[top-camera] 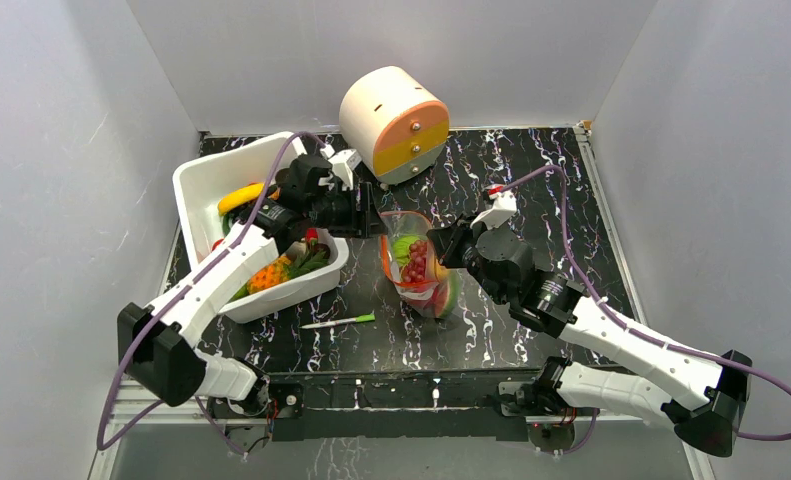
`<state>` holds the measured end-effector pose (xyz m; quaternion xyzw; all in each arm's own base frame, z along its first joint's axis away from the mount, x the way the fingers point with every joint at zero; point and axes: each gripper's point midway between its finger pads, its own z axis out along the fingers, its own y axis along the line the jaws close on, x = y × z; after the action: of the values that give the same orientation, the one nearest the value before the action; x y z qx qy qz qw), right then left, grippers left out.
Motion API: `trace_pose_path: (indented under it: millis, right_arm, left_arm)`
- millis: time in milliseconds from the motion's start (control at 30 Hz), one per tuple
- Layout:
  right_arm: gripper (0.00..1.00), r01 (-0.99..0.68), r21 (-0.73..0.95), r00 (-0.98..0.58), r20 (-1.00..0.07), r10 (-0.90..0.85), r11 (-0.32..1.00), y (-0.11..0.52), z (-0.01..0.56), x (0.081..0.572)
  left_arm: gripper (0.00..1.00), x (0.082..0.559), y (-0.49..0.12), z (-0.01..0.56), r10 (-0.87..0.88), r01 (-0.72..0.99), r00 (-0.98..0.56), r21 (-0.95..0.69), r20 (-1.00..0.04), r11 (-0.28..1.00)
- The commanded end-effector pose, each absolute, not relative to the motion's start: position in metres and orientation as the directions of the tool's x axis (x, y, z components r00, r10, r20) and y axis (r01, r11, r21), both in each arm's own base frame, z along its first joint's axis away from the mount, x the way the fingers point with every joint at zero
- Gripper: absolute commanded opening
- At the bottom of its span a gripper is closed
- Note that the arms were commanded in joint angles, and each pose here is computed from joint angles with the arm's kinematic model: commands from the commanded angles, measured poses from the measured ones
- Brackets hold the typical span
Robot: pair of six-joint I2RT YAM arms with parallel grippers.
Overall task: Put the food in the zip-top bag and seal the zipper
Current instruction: Adjust the zipper food storage bag at the center of the board, then pick up the fake fruit from the bin.
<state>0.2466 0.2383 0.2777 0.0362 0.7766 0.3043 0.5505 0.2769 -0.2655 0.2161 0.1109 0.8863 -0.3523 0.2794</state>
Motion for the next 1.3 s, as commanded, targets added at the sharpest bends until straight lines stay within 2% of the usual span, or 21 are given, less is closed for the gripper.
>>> trace_pose_path:
  millis: [0,67,100,133,300,633,867,1067,1267]
  right_arm:
    - [0.0,-0.3,0.549,-0.366,-0.822,0.437,0.78,0.242,0.29,0.247]
    - [0.0,-0.301,0.548,-0.367,-0.822,0.436,0.78,0.242,0.29,0.247]
    - [0.0,-0.301,0.547,-0.367,-0.822,0.435,0.781,0.241,0.291,0.247]
    - [0.0,-0.301,0.547,-0.365,-0.823,0.435,0.781,0.241,0.291,0.246]
    - [0.0,-0.305,0.54,-0.361,-0.828,0.429,0.785,0.239,0.292,0.245]
    - [0.0,-0.318,0.523,-0.344,-0.841,0.418,0.791,0.234,0.298,0.244]
    - [0.0,-0.328,0.515,-0.328,-0.848,0.416,0.792,0.232,0.306,0.243]
    - [0.0,-0.334,0.515,-0.328,-0.849,0.414,0.79,0.233,0.311,0.242]
    - [0.0,-0.332,0.515,-0.325,-0.849,0.417,0.79,0.232,0.316,0.242]
  left_arm:
    - [0.6,0.292,-0.225,0.241,0.021,0.378,-0.716,-0.362,-0.698,0.852]
    - [0.68,0.299,-0.212,0.242,0.025,0.339,-0.7,-0.302,-0.713,0.891]
    - [0.77,0.304,-0.203,0.244,0.018,0.309,-0.69,-0.272,-0.724,0.911]
    - [0.82,0.308,-0.197,0.245,0.014,0.29,-0.683,-0.253,-0.73,0.923]
    - [0.89,0.33,-0.161,0.25,-0.049,0.172,-0.658,-0.213,-0.751,0.962]
    - [0.81,0.379,-0.092,0.254,-0.269,-0.042,-0.568,-0.299,-0.778,0.953]
    - [0.75,0.413,-0.057,0.221,-0.381,-0.161,-0.557,-0.355,-0.737,0.921]
    - [0.69,0.44,-0.035,0.182,-0.398,-0.238,-0.561,-0.32,-0.726,0.917]
    - [0.73,0.461,-0.021,0.155,-0.382,-0.233,-0.569,-0.303,-0.728,0.924]
